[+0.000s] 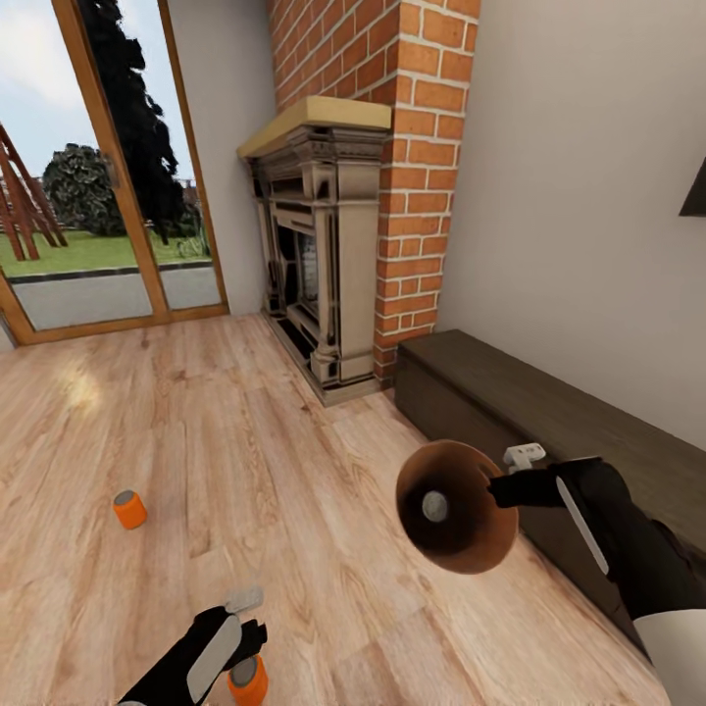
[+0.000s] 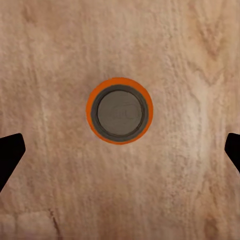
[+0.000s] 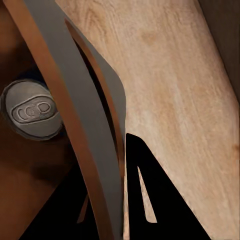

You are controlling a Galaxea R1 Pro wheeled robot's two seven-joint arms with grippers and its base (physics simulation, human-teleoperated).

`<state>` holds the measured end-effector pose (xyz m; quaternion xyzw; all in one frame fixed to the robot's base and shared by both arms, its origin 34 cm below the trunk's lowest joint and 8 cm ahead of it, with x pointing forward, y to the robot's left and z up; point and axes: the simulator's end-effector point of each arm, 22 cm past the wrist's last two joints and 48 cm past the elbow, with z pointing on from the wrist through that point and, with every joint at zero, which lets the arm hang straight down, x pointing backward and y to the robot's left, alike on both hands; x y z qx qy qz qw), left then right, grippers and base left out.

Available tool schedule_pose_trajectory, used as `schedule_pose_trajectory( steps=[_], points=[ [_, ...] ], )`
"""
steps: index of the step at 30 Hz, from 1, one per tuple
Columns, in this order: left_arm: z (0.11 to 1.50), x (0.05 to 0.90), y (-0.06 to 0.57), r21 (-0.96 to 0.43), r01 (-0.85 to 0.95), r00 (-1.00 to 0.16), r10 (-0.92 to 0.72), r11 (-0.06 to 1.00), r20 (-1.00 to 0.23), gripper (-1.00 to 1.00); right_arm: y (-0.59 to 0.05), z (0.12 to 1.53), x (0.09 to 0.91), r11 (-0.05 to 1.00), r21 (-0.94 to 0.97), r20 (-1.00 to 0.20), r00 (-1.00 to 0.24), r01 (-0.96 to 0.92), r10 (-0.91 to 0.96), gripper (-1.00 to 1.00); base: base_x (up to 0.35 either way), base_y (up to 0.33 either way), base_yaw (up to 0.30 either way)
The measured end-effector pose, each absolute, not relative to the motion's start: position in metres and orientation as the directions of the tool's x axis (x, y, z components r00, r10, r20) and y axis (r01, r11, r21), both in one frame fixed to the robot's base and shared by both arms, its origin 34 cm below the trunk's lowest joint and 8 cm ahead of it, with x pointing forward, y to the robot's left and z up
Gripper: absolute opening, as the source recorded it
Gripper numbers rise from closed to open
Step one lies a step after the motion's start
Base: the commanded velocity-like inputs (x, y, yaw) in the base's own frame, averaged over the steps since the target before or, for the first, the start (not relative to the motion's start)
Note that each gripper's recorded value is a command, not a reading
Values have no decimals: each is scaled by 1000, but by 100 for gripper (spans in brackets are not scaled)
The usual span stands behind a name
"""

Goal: Put the three can of soda from the living room inside the tash can in the kitchen.

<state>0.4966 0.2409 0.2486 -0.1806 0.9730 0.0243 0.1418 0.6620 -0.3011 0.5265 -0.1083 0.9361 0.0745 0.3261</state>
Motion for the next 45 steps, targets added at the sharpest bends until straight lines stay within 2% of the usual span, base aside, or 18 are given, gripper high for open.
schedule_pose_trajectory(
  steps=[29, 45],
  points=[
    [234, 553, 255, -1, -377, -876, -357, 926, -324, 100, -289, 478, 655, 955, 93, -594, -786, -280, -173, -100, 0, 0, 0],
    [202, 536, 254, 20, -375, -896, -357, 927, -264, 100, -288, 440, 652, 955, 108, -542, -822, -275, -175, -100, 0, 0, 0]
  ],
)
